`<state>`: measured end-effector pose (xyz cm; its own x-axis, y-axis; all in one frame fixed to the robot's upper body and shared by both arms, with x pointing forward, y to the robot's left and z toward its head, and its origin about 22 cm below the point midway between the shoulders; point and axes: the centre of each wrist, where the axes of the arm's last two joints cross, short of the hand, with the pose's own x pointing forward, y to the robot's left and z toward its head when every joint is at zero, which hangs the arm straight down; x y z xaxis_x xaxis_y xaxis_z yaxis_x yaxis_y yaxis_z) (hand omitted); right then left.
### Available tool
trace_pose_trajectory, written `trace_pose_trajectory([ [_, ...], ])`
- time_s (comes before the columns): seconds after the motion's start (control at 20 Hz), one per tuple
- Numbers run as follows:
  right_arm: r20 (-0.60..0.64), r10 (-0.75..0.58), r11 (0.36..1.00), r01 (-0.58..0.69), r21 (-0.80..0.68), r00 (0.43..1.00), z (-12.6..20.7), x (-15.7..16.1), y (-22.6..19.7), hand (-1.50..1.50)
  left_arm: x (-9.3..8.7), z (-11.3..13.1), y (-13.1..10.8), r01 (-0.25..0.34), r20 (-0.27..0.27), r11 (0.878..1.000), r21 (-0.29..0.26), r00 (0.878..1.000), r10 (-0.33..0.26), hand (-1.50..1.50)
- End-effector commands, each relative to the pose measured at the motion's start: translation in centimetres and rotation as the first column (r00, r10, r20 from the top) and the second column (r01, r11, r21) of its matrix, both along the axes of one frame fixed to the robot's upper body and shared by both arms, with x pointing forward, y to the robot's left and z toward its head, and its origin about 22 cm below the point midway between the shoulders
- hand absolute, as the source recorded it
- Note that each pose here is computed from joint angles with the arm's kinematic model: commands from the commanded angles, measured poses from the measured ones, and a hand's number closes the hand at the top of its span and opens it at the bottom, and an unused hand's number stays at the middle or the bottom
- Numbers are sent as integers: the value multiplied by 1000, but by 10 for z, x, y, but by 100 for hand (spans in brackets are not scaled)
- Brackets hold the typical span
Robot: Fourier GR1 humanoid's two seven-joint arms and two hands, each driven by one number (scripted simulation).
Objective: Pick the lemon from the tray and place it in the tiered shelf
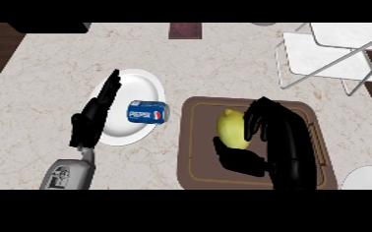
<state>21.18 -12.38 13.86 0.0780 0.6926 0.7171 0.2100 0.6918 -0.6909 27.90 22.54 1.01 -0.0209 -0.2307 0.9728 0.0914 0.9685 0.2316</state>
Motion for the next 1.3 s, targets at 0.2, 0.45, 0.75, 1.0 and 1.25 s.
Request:
trace_pose_trajectory([
  [0.2, 153, -196, 974, 211, -83, 968, 79, -18, -22, 150, 2, 7, 18, -8, -12, 1000, 0, 1000, 8, 0],
  [0.45, 224, -280, 953, 299, -52, 933, 111, 10, -23, 150, -13, 6, -14, 9, -13, 1000, 1, 1000, -9, 0],
  [0.75, 298, -343, 914, 389, -114, 891, 130, 20, -59, 150, 2, 15, -19, 12, 9, 1000, -10, 1000, -12, 0],
  [1.0, 314, -382, 905, 421, -65, 869, 161, 64, -74, 150, 5, -3, 14, 6, -13, 1000, -4, 1000, -6, 0],
  [1.25, 365, -418, 877, 475, -77, 831, 171, 77, -95, 150, -14, -5, -9, 4, 11, 1000, 1, 1000, -4, 0],
])
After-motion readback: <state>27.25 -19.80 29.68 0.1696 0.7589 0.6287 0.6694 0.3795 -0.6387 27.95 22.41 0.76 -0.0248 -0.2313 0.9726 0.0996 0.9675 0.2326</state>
